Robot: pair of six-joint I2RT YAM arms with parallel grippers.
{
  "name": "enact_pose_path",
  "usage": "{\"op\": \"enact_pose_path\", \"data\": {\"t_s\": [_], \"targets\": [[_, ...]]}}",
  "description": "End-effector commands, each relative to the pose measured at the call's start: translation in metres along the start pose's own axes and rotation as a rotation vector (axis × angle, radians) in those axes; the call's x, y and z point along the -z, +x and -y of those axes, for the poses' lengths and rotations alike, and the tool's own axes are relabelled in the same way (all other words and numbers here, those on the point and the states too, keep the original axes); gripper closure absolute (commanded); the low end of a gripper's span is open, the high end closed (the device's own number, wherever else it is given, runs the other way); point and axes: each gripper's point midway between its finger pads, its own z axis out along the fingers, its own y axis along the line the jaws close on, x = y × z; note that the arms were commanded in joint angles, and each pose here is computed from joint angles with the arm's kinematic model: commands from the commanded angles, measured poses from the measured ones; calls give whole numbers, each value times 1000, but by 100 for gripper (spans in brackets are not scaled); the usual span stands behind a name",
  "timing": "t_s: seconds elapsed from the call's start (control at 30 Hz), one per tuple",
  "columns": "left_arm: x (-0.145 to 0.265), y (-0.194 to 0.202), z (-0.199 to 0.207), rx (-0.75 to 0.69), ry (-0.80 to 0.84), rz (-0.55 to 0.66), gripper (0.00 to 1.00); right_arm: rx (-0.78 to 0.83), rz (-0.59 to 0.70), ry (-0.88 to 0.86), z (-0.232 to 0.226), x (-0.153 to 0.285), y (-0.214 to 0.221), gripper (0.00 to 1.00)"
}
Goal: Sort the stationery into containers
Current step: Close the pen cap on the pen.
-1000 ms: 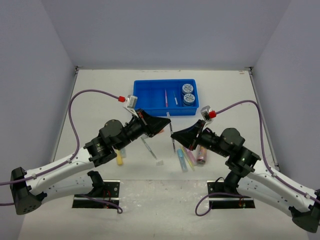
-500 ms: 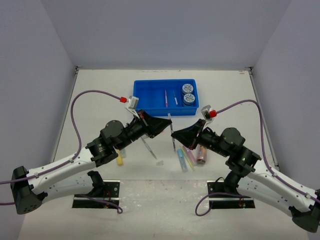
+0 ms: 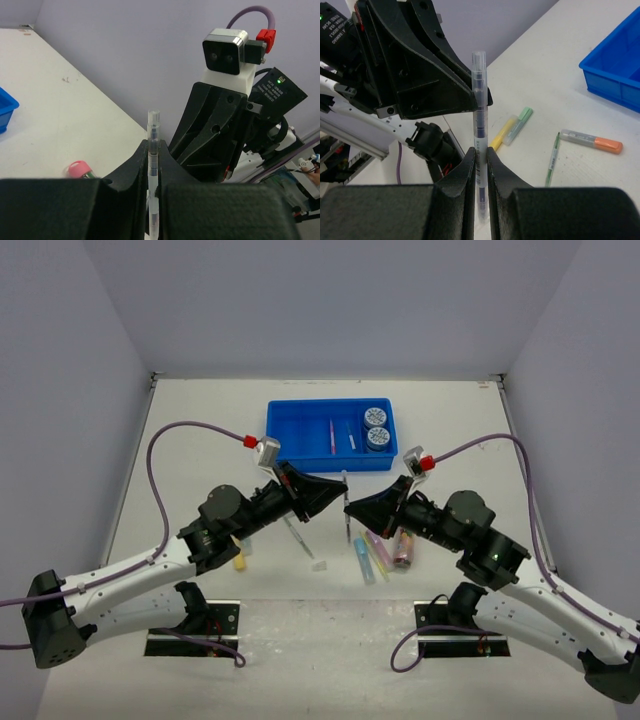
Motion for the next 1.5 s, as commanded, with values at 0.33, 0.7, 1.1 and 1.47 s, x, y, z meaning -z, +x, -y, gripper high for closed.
{"op": "enact_pose_path", "data": {"t_s": [0.33,0.7,1.1,1.47], "targets": [[9,44,2,-131,107,-183,97,133,220,-59,-31,11,-72,100],[11,-9,13,-166,11,-57,53,134,147,-74,-20,0,-42,100],[4,-21,43,-232,136,-58,57,153,86,-131,-29,-4,-33,100],[-3,-18,27,-226,66,-60,81,174,71,-177,-36,-1,-30,100]]}}
